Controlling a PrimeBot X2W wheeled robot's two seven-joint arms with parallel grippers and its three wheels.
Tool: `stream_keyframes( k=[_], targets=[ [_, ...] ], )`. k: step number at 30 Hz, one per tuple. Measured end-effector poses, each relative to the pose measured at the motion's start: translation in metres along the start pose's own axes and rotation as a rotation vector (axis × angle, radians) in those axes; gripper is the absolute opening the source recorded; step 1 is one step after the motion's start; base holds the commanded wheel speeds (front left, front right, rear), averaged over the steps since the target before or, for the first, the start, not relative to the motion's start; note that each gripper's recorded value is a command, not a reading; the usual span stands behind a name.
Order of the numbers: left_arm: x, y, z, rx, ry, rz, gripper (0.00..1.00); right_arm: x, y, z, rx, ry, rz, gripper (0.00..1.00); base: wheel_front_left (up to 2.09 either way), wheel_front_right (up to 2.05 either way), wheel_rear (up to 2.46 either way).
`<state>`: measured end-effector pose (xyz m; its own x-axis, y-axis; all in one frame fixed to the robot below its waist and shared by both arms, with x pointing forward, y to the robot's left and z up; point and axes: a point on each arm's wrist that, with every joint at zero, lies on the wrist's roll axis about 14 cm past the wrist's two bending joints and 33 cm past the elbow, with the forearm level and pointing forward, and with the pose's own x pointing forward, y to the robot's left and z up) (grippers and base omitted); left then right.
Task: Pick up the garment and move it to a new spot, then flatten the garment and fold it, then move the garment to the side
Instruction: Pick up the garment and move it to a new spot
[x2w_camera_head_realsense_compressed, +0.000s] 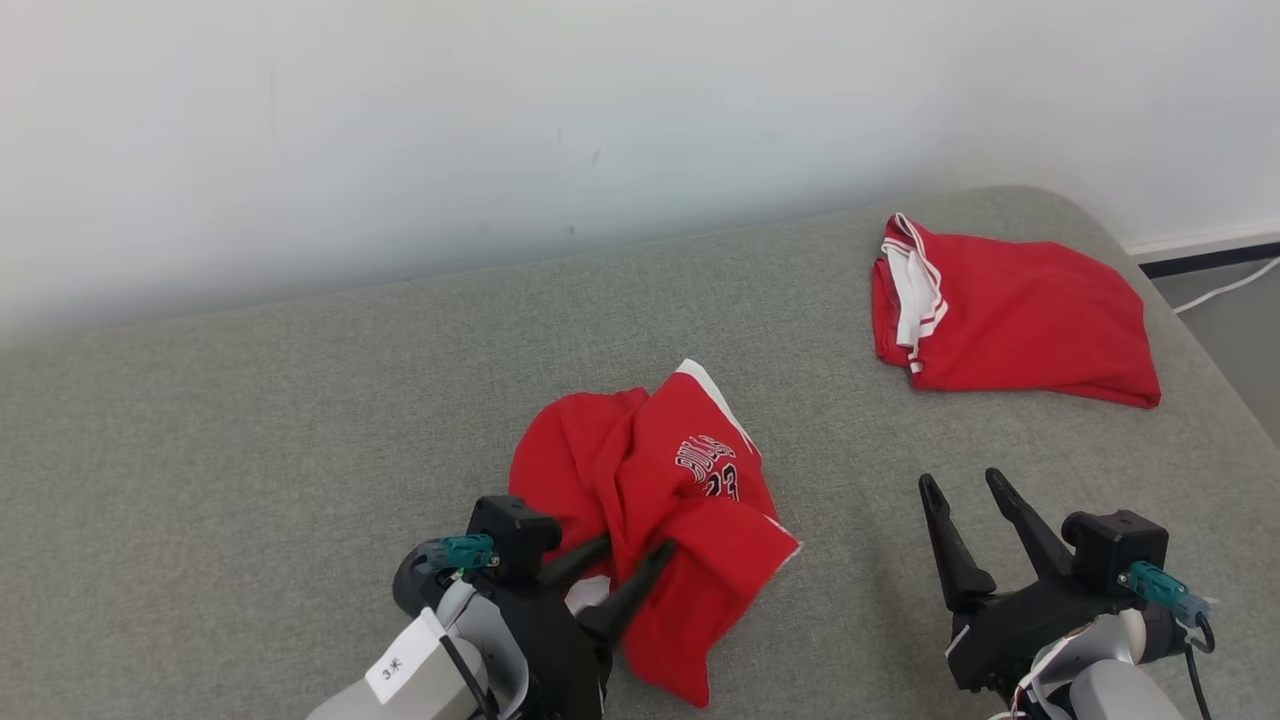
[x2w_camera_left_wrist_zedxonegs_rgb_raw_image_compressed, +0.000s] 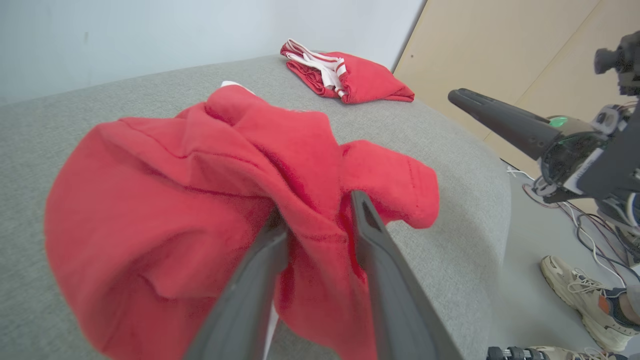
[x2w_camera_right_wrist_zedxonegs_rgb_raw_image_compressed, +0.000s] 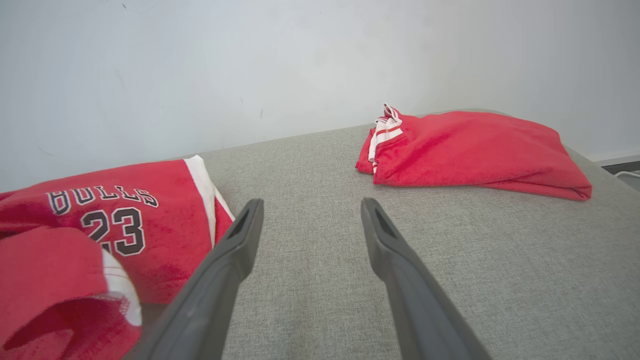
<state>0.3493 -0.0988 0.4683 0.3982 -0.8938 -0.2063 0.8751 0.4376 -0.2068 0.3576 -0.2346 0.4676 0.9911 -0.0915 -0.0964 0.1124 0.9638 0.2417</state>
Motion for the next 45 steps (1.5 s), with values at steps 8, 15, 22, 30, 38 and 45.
stream_keyframes(
  k=[8, 15, 22, 30, 38, 45],
  targets=[
    [-0.003, 0.004, 0.025, 0.040, -0.089, 0.028, 1.00, -0.001, 0.002, -0.001, 0.005, -0.002, 0.008, 1.00, 0.00, 0.00, 0.00],
    [-0.027, 0.023, 0.065, 0.111, -0.226, 0.162, 1.00, 0.001, 0.012, 0.002, 0.008, -0.013, 0.039, 1.00, 0.00, 0.00, 0.00],
    [-0.061, 0.041, 0.069, 0.108, -0.295, 0.302, 1.00, 0.003, 0.021, 0.005, -0.002, -0.015, 0.071, 1.00, 0.00, 0.00, 0.00],
    [-0.109, 0.063, 0.076, 0.168, -0.375, 0.494, 1.00, 0.003, 0.032, 0.007, -0.005, -0.016, 0.107, 1.00, 0.00, 0.00, 0.00],
    [-0.159, 0.088, 0.073, 0.179, -0.414, 0.668, 1.00, 0.001, 0.032, 0.009, -0.001, -0.023, 0.108, 1.00, 0.00, 0.00, 0.00],
    [-0.202, 0.105, 0.067, 0.184, -0.432, 0.818, 1.00, -0.002, 0.028, 0.010, 0.006, -0.026, 0.098, 1.00, 0.00, 0.00, 0.00]
  ],
)
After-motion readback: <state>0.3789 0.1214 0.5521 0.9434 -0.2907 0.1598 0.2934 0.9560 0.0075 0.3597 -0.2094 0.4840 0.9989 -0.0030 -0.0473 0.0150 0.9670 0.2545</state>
